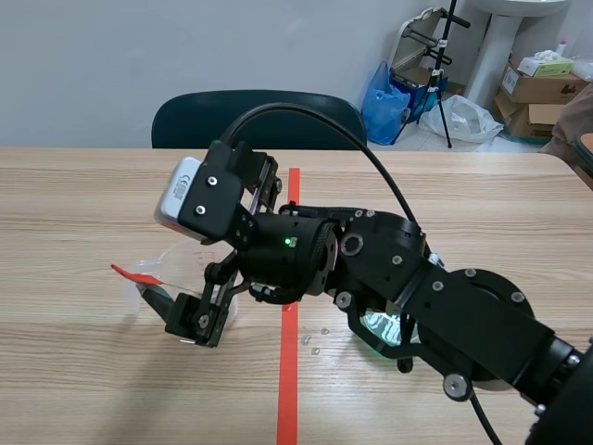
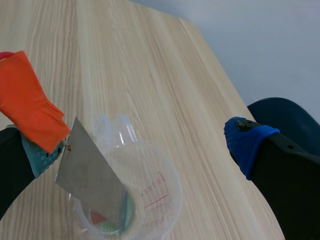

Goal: Do the redox reaction experiment

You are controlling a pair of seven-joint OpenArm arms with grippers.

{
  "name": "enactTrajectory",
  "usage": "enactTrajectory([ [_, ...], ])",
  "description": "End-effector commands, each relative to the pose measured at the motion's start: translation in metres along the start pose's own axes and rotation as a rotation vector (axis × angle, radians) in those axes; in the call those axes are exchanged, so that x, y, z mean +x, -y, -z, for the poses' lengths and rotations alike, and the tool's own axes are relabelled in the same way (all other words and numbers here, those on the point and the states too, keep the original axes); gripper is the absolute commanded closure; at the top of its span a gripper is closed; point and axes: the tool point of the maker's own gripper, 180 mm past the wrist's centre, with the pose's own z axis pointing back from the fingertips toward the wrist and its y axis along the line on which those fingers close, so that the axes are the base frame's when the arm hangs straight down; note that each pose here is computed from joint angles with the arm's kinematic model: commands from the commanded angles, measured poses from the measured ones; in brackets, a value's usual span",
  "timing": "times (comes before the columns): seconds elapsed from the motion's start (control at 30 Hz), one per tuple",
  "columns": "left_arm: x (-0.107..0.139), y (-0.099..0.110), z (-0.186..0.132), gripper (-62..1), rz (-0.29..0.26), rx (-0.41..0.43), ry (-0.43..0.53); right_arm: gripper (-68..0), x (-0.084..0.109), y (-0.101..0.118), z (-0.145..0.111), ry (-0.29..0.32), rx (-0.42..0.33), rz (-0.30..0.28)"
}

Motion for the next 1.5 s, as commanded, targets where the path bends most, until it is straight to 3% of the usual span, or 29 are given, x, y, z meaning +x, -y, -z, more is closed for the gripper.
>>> enactTrajectory([
  [0.0, 0.005, 0.002, 0.001, -62.3, -0.008, 0.0, 0.024, -67.9, 0.011, 0.002, 0.003, 0.041, 0.004, -0.01],
  [0.23, 0.005, 0.002, 0.001, -62.3, -0.008, 0.0, 0.024, -67.9, 0.017, -0.021, 0.007, 0.067, 0.059, 0.0],
  [0.7, 0.005, 0.002, 0.001, -62.3, -0.009, 0.0, 0.024, -67.9, 0.028, -0.047, -0.004, 0.116, 0.054, 0.104],
  [0.9, 0.005, 0.002, 0.001, -62.3, -0.009, 0.0, 0.024, -67.9, 0.049, -0.035, -0.022, 0.147, 0.001, 0.167],
  [1.1, 0.005, 0.002, 0.001, -62.3, -0.008, 0.0, 0.025, -67.9, 0.061, -0.009, -0.048, 0.172, -0.12, 0.168],
  [1.47, 0.005, 0.002, 0.001, -62.3, -0.009, 0.001, 0.024, -67.9, 0.052, 0.043, -0.111, 0.102, -0.352, 0.137],
])
